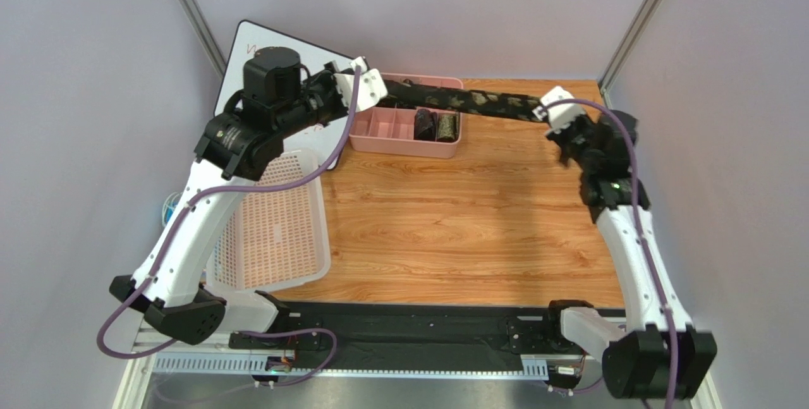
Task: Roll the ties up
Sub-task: Flatten out the tie at the center of the board.
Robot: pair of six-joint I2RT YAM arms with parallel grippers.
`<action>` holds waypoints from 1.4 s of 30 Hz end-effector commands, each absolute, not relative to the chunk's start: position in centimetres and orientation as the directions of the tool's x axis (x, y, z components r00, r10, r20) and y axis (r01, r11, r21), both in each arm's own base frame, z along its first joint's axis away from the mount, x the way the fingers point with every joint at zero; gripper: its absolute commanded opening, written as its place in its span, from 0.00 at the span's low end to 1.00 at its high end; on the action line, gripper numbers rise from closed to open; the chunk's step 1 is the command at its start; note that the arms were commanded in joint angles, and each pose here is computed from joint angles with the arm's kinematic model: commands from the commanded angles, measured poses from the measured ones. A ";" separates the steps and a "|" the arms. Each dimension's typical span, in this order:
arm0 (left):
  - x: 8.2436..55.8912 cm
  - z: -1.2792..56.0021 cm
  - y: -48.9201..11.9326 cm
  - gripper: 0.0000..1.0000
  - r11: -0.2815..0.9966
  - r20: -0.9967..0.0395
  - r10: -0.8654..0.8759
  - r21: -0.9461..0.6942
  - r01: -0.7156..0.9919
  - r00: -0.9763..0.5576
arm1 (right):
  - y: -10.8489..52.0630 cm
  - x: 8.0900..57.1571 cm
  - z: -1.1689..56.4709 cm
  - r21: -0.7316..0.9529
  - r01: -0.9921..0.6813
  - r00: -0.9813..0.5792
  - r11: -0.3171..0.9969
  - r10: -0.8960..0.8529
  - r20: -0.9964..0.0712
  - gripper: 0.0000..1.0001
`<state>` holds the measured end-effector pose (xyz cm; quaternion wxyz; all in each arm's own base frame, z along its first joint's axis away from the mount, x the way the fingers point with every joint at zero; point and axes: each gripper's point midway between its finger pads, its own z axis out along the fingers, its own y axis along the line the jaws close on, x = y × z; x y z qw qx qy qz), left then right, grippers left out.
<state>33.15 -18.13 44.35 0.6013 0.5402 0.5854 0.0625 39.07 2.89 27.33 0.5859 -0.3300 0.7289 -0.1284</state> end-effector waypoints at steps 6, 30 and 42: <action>30.2 29.2 -27.6 0.00 0.250 -0.805 0.586 0.292 0.923 0.095 | -0.2 32.7 15.5 -0.617 -0.711 -0.067 0.338 -0.906 -0.419 0.00; 30.0 10.2 -19.0 0.27 0.135 -0.475 0.878 0.120 0.984 -0.063 | 1.2 23.1 7.5 -0.186 -0.931 -0.247 0.315 -0.916 -0.315 0.90; 28.4 10.5 -17.1 0.68 0.047 -0.455 0.890 0.081 0.996 -0.005 | -9.5 23.3 9.7 0.141 -0.645 -0.759 0.751 -0.609 -0.232 0.77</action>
